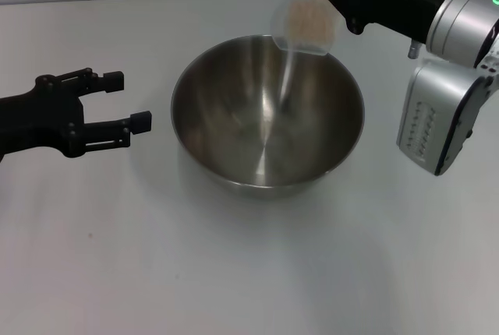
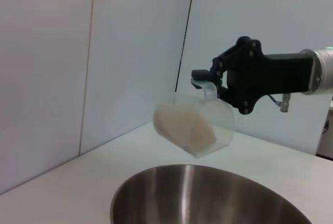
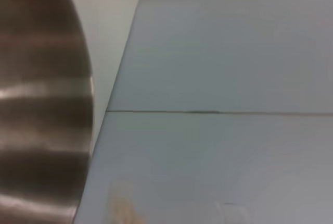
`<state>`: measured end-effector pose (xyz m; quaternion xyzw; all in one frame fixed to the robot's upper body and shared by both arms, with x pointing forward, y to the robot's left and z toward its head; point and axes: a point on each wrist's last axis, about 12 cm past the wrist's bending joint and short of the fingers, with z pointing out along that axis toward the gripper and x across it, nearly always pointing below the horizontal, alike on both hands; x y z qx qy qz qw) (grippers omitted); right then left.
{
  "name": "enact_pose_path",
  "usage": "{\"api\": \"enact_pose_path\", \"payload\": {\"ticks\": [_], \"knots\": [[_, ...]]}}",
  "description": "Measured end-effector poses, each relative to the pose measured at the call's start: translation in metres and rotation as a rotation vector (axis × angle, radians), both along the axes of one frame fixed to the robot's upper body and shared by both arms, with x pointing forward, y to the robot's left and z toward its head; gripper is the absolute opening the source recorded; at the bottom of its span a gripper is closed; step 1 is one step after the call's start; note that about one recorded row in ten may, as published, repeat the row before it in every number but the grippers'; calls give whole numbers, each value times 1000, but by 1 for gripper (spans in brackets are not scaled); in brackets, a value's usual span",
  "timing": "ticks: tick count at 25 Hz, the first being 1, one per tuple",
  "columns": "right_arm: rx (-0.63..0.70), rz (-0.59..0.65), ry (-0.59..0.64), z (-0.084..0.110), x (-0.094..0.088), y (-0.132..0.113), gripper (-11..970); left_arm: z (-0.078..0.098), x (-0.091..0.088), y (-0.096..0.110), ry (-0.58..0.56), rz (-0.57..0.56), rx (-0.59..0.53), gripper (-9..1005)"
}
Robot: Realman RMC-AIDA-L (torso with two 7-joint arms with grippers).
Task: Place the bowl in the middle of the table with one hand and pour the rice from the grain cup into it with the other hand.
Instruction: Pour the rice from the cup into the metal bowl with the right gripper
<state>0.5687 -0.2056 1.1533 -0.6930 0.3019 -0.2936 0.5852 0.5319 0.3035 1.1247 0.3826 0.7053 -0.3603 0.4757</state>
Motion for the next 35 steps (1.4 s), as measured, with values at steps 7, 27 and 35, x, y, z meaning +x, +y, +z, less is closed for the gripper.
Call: {"api": "enact_pose_path", "payload": {"ticks": [7, 27, 35], "knots": [[-59, 23, -66, 4, -6, 4, 11, 0, 0, 1, -4, 6, -5, 829], [-266, 38, -207, -5, -15, 20, 12, 0, 1, 0, -6, 12, -6, 829], [-298, 42, -221, -9, -19, 25, 12, 1, 2, 0, -7, 13, -7, 829]]}}
